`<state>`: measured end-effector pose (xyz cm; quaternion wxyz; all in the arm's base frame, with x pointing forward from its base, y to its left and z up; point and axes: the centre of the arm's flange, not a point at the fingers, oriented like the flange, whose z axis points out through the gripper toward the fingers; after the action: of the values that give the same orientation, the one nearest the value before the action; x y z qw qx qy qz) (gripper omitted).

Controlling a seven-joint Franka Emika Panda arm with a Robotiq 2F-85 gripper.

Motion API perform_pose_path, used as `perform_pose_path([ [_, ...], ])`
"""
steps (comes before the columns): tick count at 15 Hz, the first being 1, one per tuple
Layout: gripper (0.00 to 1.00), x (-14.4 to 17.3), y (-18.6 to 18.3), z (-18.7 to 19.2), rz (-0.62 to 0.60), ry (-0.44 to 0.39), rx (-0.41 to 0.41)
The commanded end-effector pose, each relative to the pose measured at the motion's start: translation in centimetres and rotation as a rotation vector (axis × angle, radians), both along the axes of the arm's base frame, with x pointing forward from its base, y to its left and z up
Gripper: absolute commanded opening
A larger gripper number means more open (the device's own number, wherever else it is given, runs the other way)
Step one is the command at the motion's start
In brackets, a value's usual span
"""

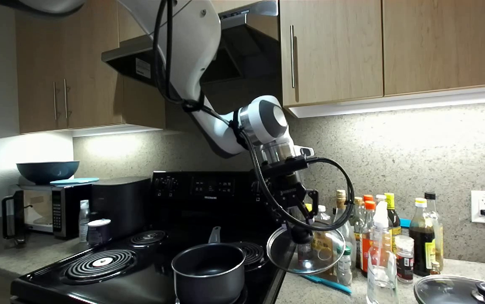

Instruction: Put the lid on the pot

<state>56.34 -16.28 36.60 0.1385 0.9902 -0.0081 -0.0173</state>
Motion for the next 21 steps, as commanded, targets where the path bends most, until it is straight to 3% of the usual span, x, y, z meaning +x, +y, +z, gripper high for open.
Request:
perform_pose_path([
  [1, 0.47, -0.2, 0.0, 0.1, -0.002, 0.000, 0.001],
  [2, 0.47, -0.3, 0.0, 0.0, -0.004, 0.001, 0.001],
  [3, 0.22, -0.4, 0.0, 0.0, -0.004, 0.002, 0.001],
  [11, 0.22, -2.3, 5.4, 1.1, 0.130, -0.014, -0.053],
  [21, 0.22, -2.2, 13.1, 0.2, 0.291, 0.012, -0.146],
])
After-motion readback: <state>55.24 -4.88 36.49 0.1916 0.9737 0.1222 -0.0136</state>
